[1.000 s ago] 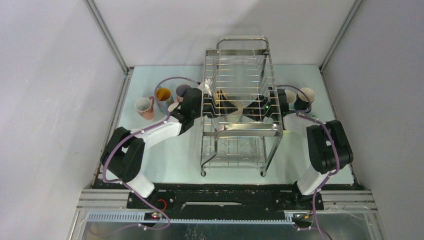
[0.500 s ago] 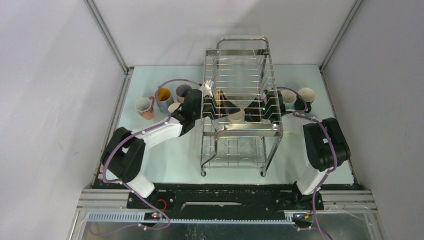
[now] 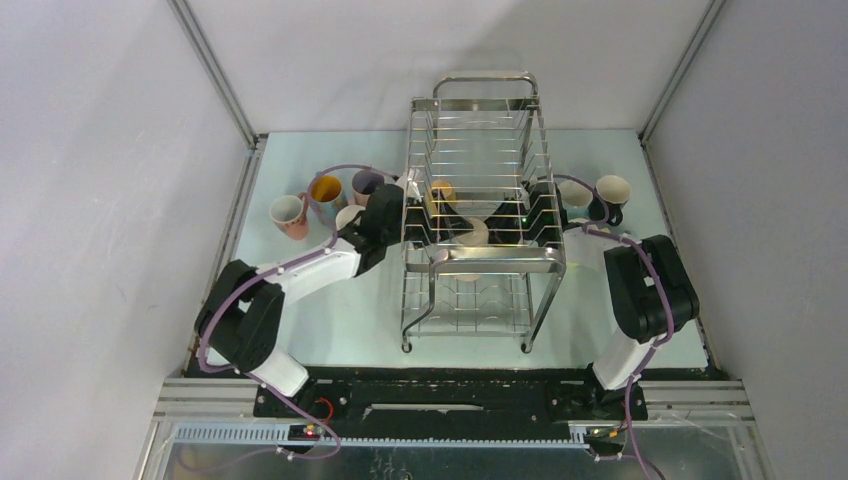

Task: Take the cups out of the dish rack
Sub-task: Move the cup to the dish rack.

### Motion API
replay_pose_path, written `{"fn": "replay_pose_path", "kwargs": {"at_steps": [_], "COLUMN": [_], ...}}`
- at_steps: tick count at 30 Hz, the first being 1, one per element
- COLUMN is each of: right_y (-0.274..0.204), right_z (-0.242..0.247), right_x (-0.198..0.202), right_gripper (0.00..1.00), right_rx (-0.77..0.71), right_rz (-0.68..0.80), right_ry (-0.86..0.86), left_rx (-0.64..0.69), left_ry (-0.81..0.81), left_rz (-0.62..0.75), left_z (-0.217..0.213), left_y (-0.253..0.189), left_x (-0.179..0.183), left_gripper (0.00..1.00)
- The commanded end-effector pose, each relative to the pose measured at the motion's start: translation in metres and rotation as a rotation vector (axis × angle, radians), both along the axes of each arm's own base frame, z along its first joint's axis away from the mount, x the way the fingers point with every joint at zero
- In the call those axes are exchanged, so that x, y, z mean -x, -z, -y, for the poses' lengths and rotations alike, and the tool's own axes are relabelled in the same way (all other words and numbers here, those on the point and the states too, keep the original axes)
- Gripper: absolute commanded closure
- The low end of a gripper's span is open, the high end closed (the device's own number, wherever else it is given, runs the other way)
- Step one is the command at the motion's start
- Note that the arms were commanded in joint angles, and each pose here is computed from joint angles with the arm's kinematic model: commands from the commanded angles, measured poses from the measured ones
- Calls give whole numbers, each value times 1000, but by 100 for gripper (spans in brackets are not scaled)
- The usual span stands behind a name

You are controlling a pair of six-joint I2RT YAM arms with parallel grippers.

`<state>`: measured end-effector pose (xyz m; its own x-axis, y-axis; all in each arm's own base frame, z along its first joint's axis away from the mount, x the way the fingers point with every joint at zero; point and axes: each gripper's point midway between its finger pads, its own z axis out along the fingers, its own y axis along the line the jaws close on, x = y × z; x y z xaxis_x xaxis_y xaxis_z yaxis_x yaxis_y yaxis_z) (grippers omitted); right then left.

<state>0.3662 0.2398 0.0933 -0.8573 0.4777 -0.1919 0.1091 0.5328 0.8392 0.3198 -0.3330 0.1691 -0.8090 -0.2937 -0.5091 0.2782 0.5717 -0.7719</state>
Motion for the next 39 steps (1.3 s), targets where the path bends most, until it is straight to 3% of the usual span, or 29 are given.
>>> {"fn": "replay_pose_path", "kwargs": {"at_steps": [1, 26, 39], "right_y": [-5, -18, -8], "right_z": [-16, -56, -42], "right_x": [4, 18, 16], "right_gripper": [66, 66, 67], "right_rx": [-21, -117, -19], "right_rz": [22, 99, 88], "right_ry": [-59, -250, -217], "left_rx": [-14, -4, 28], "left_ry": [-27, -272, -308], "left_rz": [44, -92, -116], "left_z": [-10, -39, -38], "left_y": [-9, -5, -8], "left_x": [6, 1, -5], "left_gripper": [0, 0, 0]}}
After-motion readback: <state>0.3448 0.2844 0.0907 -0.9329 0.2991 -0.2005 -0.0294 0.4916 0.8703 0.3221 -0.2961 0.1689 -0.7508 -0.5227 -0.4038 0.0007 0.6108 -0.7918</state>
